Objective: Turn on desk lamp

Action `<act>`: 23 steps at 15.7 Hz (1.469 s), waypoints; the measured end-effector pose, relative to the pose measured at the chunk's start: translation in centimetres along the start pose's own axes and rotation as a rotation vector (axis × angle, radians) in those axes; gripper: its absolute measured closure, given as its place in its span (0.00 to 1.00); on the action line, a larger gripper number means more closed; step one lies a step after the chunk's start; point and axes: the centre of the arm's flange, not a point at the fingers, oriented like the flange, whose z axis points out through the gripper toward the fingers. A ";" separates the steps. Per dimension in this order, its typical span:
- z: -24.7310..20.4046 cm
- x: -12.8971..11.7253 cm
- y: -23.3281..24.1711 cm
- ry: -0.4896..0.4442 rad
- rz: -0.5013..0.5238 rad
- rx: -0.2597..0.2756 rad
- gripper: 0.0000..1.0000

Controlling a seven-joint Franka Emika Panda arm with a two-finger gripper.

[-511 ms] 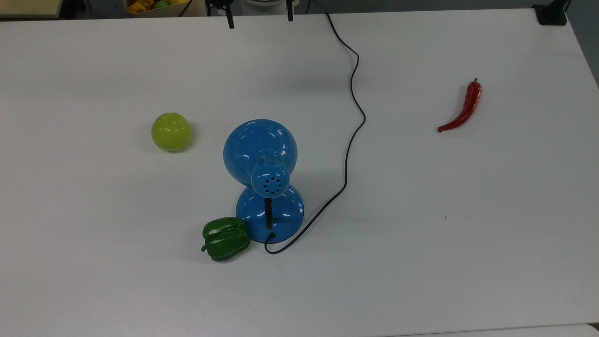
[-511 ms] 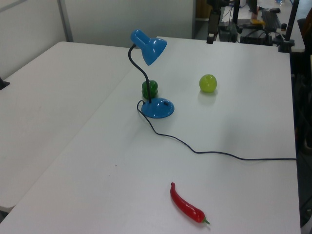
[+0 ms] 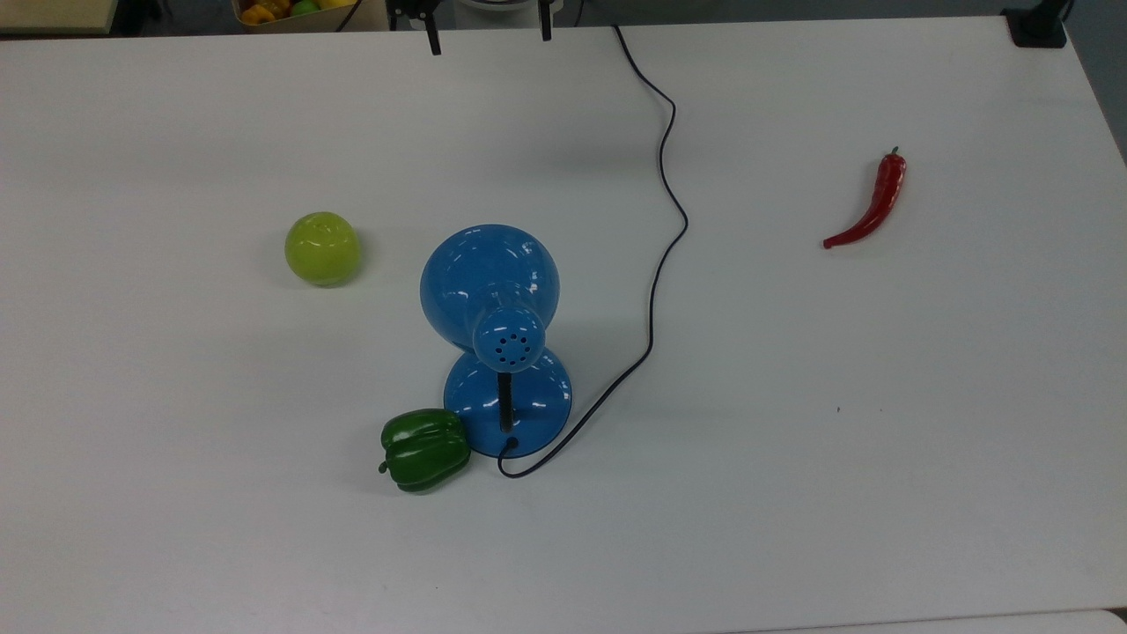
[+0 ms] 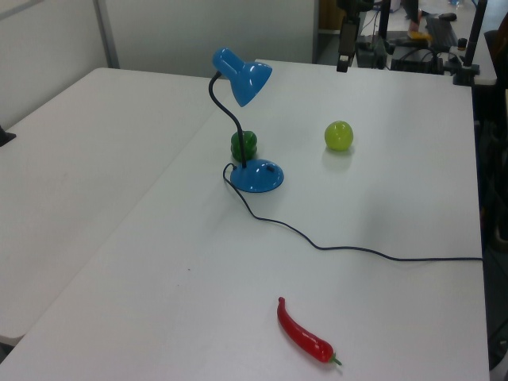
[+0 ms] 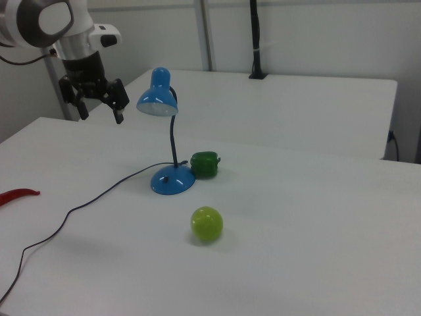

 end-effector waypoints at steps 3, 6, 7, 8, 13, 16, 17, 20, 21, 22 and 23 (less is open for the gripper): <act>0.1 0.0 0.0 -0.003 -0.005 0.000 0.00; 0.2 0.0 0.0 -0.004 -0.009 0.000 0.00; 0.2 0.0 0.0 -0.004 -0.009 0.000 0.01; 0.2 0.0 0.0 -0.004 -0.010 0.000 0.02; 0.2 0.0 0.0 -0.004 -0.013 0.000 0.32; 0.2 0.0 0.0 -0.004 -0.033 0.001 0.61; 0.2 0.0 0.0 -0.004 -0.039 0.001 0.73; 0.3 0.0 0.0 -0.005 -0.047 0.001 0.92; 0.3 0.0 0.0 -0.005 -0.049 0.001 0.95; 0.3 0.0 0.0 -0.005 -0.049 0.001 0.99; 0.3 0.0 -0.1 -0.005 -0.050 0.001 0.99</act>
